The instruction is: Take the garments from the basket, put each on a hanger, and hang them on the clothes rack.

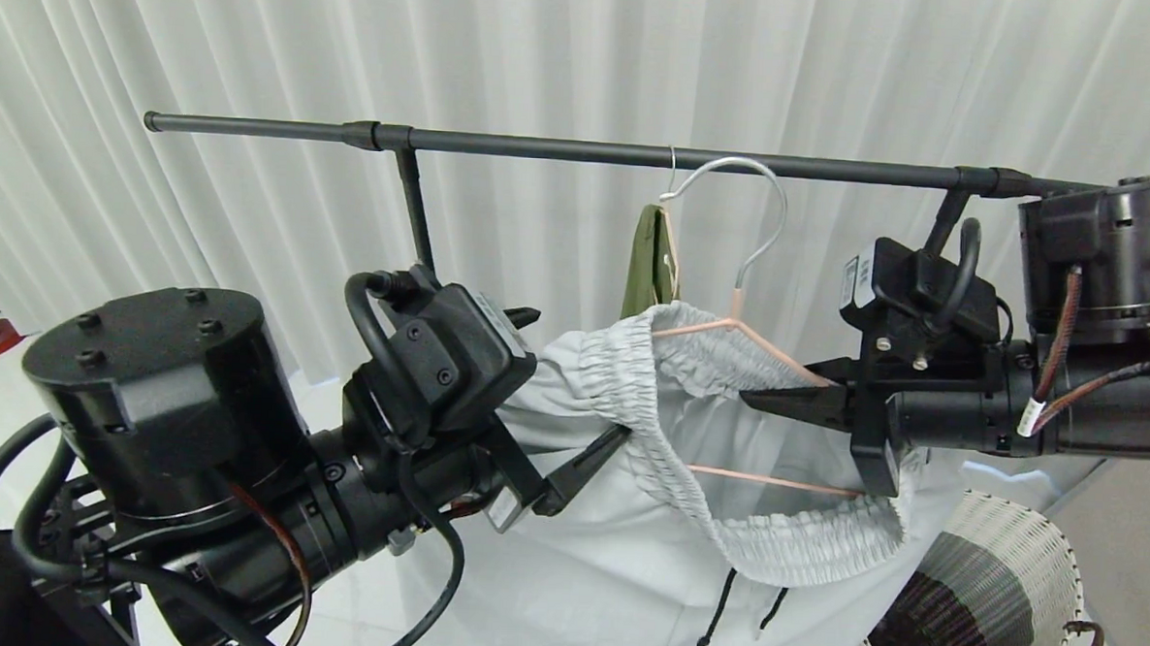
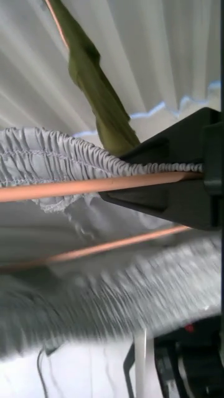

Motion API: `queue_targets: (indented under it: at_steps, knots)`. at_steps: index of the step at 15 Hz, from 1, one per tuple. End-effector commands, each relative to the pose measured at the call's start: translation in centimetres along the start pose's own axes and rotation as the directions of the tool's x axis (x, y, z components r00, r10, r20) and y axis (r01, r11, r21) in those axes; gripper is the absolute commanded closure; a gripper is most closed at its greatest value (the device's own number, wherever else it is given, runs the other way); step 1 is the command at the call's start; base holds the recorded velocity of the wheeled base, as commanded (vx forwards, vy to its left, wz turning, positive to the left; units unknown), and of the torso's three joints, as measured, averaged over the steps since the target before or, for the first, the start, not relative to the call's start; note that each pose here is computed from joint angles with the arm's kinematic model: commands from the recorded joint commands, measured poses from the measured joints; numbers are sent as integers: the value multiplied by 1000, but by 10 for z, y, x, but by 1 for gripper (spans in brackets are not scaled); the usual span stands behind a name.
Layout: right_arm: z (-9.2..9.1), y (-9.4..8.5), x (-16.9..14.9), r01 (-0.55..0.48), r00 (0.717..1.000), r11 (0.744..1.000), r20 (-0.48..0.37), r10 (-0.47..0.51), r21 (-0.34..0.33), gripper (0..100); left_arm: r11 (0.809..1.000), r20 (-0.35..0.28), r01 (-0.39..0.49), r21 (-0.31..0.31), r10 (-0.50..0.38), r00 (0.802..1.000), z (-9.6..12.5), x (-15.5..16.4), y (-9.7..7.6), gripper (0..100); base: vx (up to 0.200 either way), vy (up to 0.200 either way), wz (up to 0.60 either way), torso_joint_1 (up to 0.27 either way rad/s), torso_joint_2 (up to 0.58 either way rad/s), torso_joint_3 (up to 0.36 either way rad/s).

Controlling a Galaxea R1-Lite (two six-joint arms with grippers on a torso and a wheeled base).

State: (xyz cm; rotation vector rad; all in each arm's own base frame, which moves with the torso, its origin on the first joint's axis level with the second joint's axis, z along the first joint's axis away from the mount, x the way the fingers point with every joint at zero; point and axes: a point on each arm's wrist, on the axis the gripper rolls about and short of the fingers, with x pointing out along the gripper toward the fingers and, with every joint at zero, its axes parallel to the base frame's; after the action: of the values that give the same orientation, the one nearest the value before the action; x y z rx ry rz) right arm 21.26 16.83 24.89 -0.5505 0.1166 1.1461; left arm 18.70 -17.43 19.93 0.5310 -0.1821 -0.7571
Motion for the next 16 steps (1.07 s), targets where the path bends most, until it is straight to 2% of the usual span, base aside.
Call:
queue_targets:
  at_steps: [1, 3, 6, 9, 14, 16]
  knots:
    - [6, 0, -13, 25, 999, 999, 26, -25, -30, 100, 1000, 2, -7, 2, 7, 1000, -2, -3, -1, 0, 0, 0, 0, 0, 0, 0]
    - [3, -5, -22, 59, 998, 997, 18, -58, -55, 100, 999, 33, -42, 2, 42, 999, -3, -4, 2, 0, 0, 0, 0, 0, 0, 0]
    - [-13, -17, -30, 115, 993, 992, -29, -117, -57, 100, 998, 57, -60, 3, 59, 997, -3, -10, 1, 0, 0, 0, 0, 0, 0, 0]
    - [-15, -22, -35, 141, 989, 989, -32, -143, -55, 100, 997, 43, -73, 4, 73, 996, -5, -16, 0, 0, 0, 0, 0, 0, 0, 0]
    - [-8, -18, -46, 158, 987, 983, -5, -159, -97, 100, 998, -82, -69, -8, 68, 994, -37, -50, -6, 0, 0, 0, 0, 0, 0, 0]
    - [-4, -16, -50, 157, 988, 982, 16, -156, -109, 100, 992, -204, -124, -17, 118, 972, -65, -62, 3, 0, 0, 0, 0, 0, 0, 0]
